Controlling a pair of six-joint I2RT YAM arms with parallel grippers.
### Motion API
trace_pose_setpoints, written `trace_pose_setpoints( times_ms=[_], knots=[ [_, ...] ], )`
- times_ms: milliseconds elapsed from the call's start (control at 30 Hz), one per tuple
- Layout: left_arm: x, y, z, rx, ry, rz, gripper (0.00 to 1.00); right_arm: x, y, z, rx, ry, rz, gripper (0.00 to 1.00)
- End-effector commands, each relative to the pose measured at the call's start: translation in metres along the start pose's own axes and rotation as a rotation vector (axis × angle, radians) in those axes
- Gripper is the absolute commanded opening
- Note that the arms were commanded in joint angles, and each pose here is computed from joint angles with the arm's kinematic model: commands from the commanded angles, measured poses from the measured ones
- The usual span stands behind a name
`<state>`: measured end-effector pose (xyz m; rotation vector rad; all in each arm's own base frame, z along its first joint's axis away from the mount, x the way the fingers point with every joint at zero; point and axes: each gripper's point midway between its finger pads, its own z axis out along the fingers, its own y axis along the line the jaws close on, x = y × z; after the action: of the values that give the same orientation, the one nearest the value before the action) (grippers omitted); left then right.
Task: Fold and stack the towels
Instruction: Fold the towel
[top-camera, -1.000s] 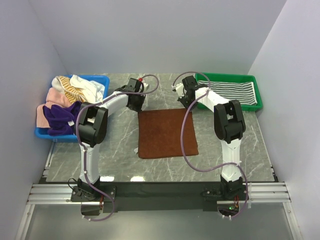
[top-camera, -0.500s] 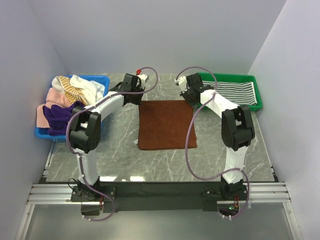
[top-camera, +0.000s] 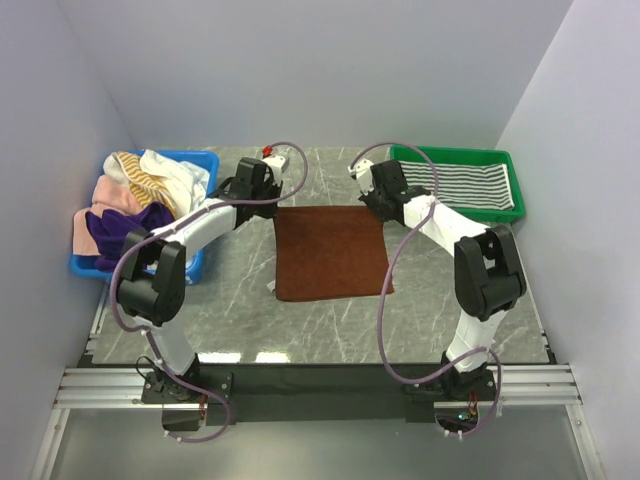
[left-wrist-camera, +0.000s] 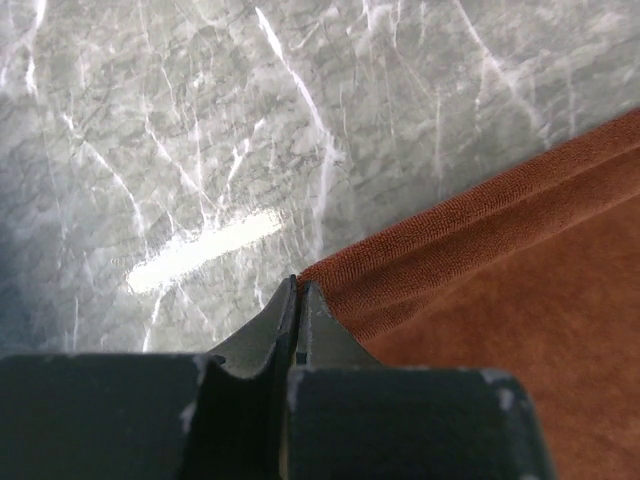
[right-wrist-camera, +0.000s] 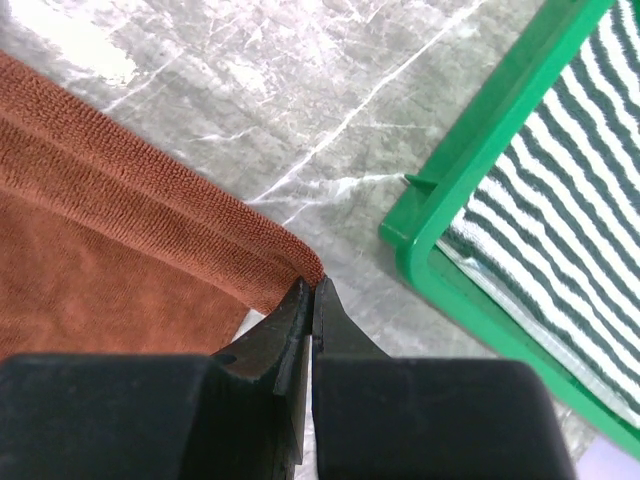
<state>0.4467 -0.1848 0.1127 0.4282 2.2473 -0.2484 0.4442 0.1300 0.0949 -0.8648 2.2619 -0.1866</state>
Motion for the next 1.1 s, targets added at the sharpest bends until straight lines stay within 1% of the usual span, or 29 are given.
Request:
trace_pose_setpoints(
  times_ms=[0, 167, 200, 233, 367, 500, 567, 600, 767, 800, 900, 1067],
  knots=[
    [-0.027, -0.001, -0.021, -0.009, -0.112, -0.006, 0.01, -0.016, -0.020, -0.024, 0.119, -0.068, 0.034, 0.00],
    [-0.029, -0.013, -0.035, -0.002, -0.153, -0.017, 0.01, -0.013, -0.012, -0.035, 0.146, -0.105, 0.061, 0.00],
    [-0.023, -0.016, -0.036, 0.005, -0.148, -0.018, 0.01, -0.014, -0.014, -0.040, 0.156, -0.119, 0.069, 0.00],
    [-0.029, -0.016, -0.042, -0.016, -0.175, -0.022, 0.01, -0.010, -0.011, -0.039, 0.162, -0.119, 0.076, 0.00],
    [-0.022, -0.026, -0.049, -0.014, -0.190, -0.035, 0.01, 0.000, -0.009, -0.045, 0.189, -0.132, 0.103, 0.00],
    [-0.006, -0.038, -0.053, -0.012, -0.183, -0.051, 0.01, 0.004, -0.003, -0.056, 0.215, -0.162, 0.146, 0.00],
    [-0.004, -0.044, -0.058, -0.008, -0.196, -0.070, 0.01, 0.013, 0.001, -0.057, 0.223, -0.156, 0.172, 0.00],
    [0.007, -0.044, -0.057, -0.019, -0.180, -0.075, 0.01, 0.013, 0.003, -0.061, 0.232, -0.159, 0.180, 0.00],
    [0.024, -0.041, -0.062, -0.046, -0.164, -0.171, 0.01, 0.030, 0.011, -0.072, 0.243, -0.135, 0.253, 0.00],
    [0.032, -0.042, -0.062, -0.044, -0.154, -0.180, 0.01, 0.030, 0.012, -0.076, 0.238, -0.143, 0.265, 0.00],
    [0.044, -0.046, -0.062, -0.041, -0.127, -0.202, 0.01, 0.042, 0.021, -0.079, 0.216, -0.112, 0.286, 0.00],
    [0.061, -0.052, -0.063, -0.051, -0.081, -0.216, 0.01, 0.068, 0.027, -0.085, 0.237, -0.005, 0.312, 0.00]
  ],
)
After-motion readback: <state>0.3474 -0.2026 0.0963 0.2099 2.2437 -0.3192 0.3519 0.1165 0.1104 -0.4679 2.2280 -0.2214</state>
